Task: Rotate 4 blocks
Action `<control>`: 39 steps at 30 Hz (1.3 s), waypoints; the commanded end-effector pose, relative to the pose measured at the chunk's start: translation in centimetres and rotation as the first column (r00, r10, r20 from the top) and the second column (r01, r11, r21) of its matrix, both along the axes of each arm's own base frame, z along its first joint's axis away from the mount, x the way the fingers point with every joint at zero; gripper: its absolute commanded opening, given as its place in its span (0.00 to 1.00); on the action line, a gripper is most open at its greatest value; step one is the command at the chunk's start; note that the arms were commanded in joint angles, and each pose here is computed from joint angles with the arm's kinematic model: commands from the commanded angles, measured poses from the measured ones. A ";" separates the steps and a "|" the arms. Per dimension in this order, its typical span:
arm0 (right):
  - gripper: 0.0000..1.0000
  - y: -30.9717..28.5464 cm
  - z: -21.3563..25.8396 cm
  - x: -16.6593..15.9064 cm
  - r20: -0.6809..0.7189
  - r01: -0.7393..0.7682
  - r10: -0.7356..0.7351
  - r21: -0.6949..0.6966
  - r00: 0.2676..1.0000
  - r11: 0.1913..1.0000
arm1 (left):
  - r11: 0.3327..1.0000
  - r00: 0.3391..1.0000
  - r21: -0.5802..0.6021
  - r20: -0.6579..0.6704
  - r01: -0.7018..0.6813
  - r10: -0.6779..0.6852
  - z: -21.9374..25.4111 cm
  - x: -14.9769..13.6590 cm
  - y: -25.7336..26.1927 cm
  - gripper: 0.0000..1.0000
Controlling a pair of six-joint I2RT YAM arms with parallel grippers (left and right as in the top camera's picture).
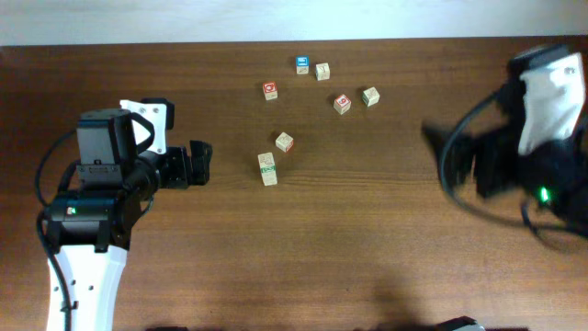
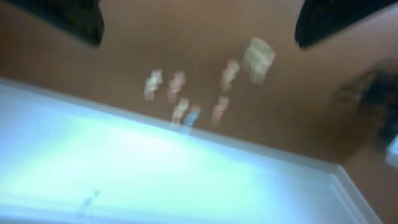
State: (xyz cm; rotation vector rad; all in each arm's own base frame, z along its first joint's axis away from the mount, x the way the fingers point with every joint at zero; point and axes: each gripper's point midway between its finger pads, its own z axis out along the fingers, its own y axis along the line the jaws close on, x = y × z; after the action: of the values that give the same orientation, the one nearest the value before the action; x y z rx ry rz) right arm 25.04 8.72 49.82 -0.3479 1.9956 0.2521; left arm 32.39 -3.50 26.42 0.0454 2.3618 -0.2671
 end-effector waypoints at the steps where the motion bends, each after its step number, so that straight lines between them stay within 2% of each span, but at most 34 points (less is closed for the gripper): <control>1: 0.98 -4.5 -2.9 1.6 0.137 0.172 -0.169 -0.007 0.976 0.985 | 1.000 1.000 0.014 0.026 0.005 -0.006 0.7 -0.1 0.2 0.99; 3: 0.98 -6.3 -6.2 1.6 0.266 0.229 -0.231 0.038 0.936 0.973 | 1.000 1.000 0.014 0.025 0.005 -0.006 0.7 -0.1 0.2 0.99; 8: 0.98 -8.3 -21.2 -0.7 0.417 0.289 -0.297 0.084 0.859 0.954 | 1.000 1.000 0.014 0.026 0.005 -0.006 0.7 -0.1 0.2 0.99; 11: 0.98 -8.2 -27.9 -0.8 0.442 0.282 -0.299 0.104 0.846 0.954 | 1.000 1.000 0.014 0.025 0.005 -0.006 0.7 -0.1 0.2 0.99; 15: 0.98 -8.1 -32.5 -0.4 0.407 0.279 -0.300 0.112 0.863 0.954 | 1.000 1.000 0.014 0.025 0.005 -0.006 0.7 -0.1 0.2 0.99; 16: 0.98 -7.6 -33.9 -0.5 0.359 0.261 -0.279 0.100 0.890 0.960 | 1.000 1.000 0.014 0.025 0.005 -0.006 0.7 -0.1 0.2 0.99; 31: 0.98 -7.7 -33.9 -0.5 0.360 0.263 -0.281 0.100 0.890 0.960 | 1.000 1.000 0.017 0.010 0.003 -0.003 0.5 -0.4 0.2 0.99; 33: 0.98 -7.7 -33.9 -0.5 0.360 0.263 -0.281 0.100 0.890 0.960 | 0.997 0.999 0.066 -0.001 -0.034 0.034 -0.1 -1.1 1.3 0.99; 35: 0.98 -7.7 -33.9 -0.5 0.360 0.263 -0.281 0.100 0.890 0.960 | 0.990 0.993 0.110 0.092 -0.086 0.076 -1.2 -1.7 2.4 0.99; 39: 0.98 -7.7 -33.9 -0.5 0.360 0.263 -0.281 0.100 0.890 0.960 | 0.986 0.944 0.153 0.329 -0.060 0.007 -6.4 -3.3 2.2 0.99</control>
State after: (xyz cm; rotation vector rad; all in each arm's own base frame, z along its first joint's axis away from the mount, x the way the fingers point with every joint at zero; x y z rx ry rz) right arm 24.58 1.00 16.18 -0.0746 1.6324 0.0385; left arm 30.77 -1.78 24.23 0.0689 2.1050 -0.1079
